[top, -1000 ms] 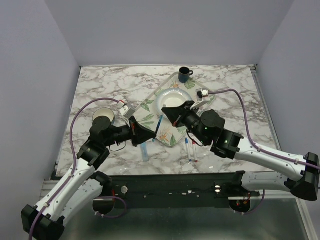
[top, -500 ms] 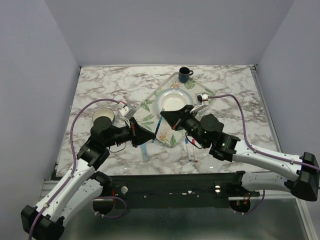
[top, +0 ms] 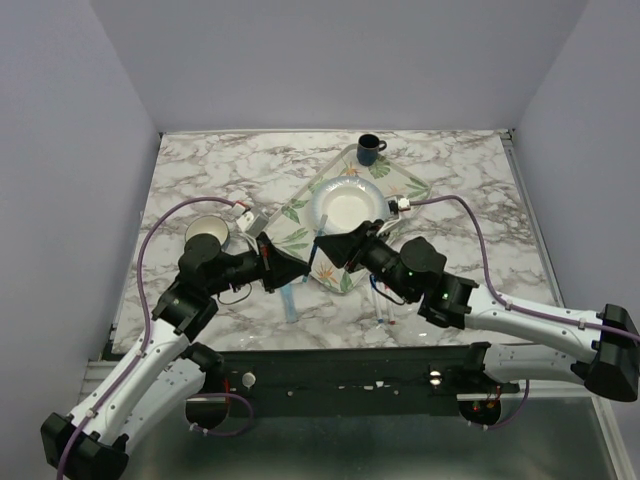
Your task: Insert the pens into the pen caps
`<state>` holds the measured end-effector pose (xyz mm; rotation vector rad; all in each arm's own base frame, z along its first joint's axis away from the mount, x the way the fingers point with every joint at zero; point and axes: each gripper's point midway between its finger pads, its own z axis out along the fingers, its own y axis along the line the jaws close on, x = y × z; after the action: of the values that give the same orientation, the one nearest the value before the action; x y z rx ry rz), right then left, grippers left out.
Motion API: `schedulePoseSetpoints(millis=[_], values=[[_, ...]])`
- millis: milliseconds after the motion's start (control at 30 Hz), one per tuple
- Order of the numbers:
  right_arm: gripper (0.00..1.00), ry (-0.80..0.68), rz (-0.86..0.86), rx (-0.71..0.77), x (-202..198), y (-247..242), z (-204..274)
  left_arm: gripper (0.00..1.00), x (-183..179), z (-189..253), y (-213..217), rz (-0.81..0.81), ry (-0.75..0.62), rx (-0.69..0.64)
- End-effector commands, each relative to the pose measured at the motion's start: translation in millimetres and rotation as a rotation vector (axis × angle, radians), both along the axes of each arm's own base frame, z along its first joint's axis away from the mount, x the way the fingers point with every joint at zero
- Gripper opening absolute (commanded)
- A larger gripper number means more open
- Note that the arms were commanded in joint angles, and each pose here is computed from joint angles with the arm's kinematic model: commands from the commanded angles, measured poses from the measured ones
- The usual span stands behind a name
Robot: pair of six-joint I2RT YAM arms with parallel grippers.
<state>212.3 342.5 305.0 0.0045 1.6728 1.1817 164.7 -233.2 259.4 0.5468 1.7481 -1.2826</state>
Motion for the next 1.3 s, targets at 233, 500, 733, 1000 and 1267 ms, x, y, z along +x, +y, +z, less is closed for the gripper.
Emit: schedulePoseSetpoints(millis=[233, 500, 733, 1000, 1267], values=[[0.44, -0.041, 0.117, -0.038, -16, 15, 3, 0.0, -3, 29, 2, 0.001, -0.107, -0.071], [0.27, -0.061, 0.168, -0.034, -22, 26, 11, 0.0, -7, 33, 0, -0.019, -0.113, -0.092], [0.01, -0.093, 0.209, -0.001, -28, 30, 24, 0.01, -9, 33, -2, -0.04, -0.109, -0.088], [0.01, -0.099, 0.25, 0.015, -36, 35, 27, 0.37, -8, 32, -4, -0.056, -0.099, -0.073], [0.05, -0.101, 0.277, 0.018, -43, 41, 28, 0.0, -10, 31, -5, -0.073, -0.102, -0.076]])
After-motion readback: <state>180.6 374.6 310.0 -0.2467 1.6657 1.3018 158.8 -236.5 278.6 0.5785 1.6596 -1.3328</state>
